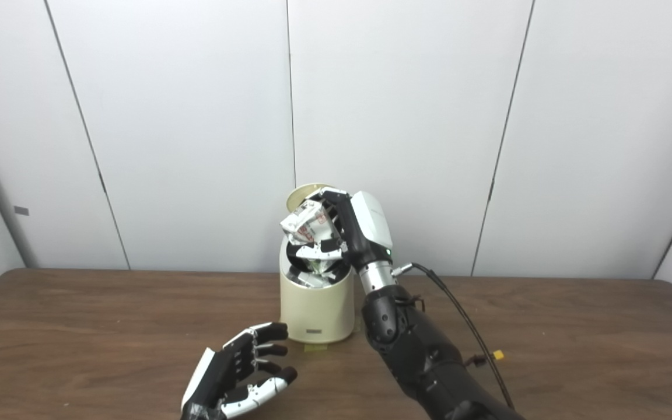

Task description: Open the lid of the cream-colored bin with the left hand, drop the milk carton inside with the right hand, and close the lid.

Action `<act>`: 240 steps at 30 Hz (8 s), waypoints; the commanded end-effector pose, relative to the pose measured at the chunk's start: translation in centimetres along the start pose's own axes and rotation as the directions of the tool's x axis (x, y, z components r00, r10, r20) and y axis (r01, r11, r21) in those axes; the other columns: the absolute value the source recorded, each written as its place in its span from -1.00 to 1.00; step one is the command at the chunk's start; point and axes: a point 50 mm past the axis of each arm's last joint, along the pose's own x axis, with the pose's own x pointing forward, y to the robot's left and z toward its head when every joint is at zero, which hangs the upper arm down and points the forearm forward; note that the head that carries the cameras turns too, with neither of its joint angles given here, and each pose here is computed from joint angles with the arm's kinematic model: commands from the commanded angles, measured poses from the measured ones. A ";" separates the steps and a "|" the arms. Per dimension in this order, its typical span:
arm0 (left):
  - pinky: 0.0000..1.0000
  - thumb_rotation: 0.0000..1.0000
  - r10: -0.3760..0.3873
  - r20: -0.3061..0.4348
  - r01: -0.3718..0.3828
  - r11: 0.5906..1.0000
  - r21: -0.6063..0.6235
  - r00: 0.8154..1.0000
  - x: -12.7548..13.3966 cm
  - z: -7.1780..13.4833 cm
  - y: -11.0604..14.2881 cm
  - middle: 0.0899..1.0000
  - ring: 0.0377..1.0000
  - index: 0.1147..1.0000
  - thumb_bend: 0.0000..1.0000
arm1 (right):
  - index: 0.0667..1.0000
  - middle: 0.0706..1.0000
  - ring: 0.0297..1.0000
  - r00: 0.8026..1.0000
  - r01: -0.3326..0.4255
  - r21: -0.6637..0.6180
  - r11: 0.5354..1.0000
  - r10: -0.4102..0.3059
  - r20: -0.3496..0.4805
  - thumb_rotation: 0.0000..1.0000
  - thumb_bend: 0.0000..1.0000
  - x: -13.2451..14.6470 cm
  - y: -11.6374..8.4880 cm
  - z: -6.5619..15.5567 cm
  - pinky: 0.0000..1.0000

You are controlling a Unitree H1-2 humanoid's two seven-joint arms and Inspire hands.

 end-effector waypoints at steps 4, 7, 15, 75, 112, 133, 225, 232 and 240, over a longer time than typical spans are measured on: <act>0.20 -0.63 0.001 0.070 -0.001 1.000 0.005 0.998 1.0 1.8 0.0 0.50 0.40 0.44 0.34 | -0.04 -0.19 -0.32 0.992 0.071 -0.019 0.997 -0.068 0.104 -1.00 0.05 3.0 -1.9 2.0 -0.38; 0.20 -0.63 0.002 0.069 -0.002 1.000 0.002 0.998 1.0 1.8 0.0 0.50 0.40 0.44 0.34 | -0.04 -0.19 -0.31 0.992 0.071 -0.015 0.997 -0.069 0.107 -1.00 0.05 3.0 -1.9 2.1 -0.37; 0.21 -0.65 0.001 0.071 -0.001 1.000 -0.004 0.997 1.0 1.9 0.1 0.51 0.42 0.43 0.33 | 0.25 0.26 0.16 0.993 0.034 -0.095 0.995 -0.023 0.117 -0.68 0.49 2.8 -1.7 1.4 -0.09; 0.25 -0.73 -0.006 0.077 0.003 0.999 0.040 0.997 0.8 1.2 2.2 0.50 0.41 0.44 0.26 | 0.63 0.58 0.32 0.995 0.063 0.406 0.912 -0.024 -0.099 -0.22 0.47 -18.8 -13.0 -0.3 0.10; 0.71 -0.29 -0.158 0.241 0.017 0.865 0.502 0.957 15.3 17.3 5.8 1.00 1.00 1.00 0.90 | 0.79 0.77 0.60 0.978 0.093 0.488 0.868 0.012 -0.207 -0.09 0.60 -23.4 -12.4 -1.8 0.35; 0.61 -0.26 -0.233 0.159 0.043 0.679 0.733 0.960 21.0 20.6 5.3 0.98 0.96 0.94 0.88 | 0.65 0.72 0.45 0.981 0.098 0.491 0.866 0.000 -0.194 -0.08 0.53 -23.0 -12.0 0.2 0.16; 1.00 -0.27 -0.431 -0.283 0.281 -0.071 0.957 0.857 12.5 9.3 1.5 0.45 0.96 0.40 1.00 | 0.67 0.68 0.33 0.981 0.120 0.485 0.866 -0.027 -0.194 0.03 0.62 -21.9 -11.9 1.7 0.08; 1.00 -0.23 -0.415 -0.293 0.300 -0.050 0.953 0.861 12.7 8.7 1.9 0.50 0.98 0.45 0.97 | 0.67 0.68 0.32 0.979 0.119 0.477 0.871 -0.023 -0.202 0.08 0.62 -21.9 -11.8 1.5 0.08; 1.00 -0.28 -0.426 -0.121 0.167 0.071 0.983 0.896 12.5 10.6 2.7 0.60 0.95 0.57 0.81 | 0.67 0.68 0.32 0.979 0.121 0.476 0.871 -0.026 -0.201 0.07 0.60 -21.9 -11.6 1.6 0.08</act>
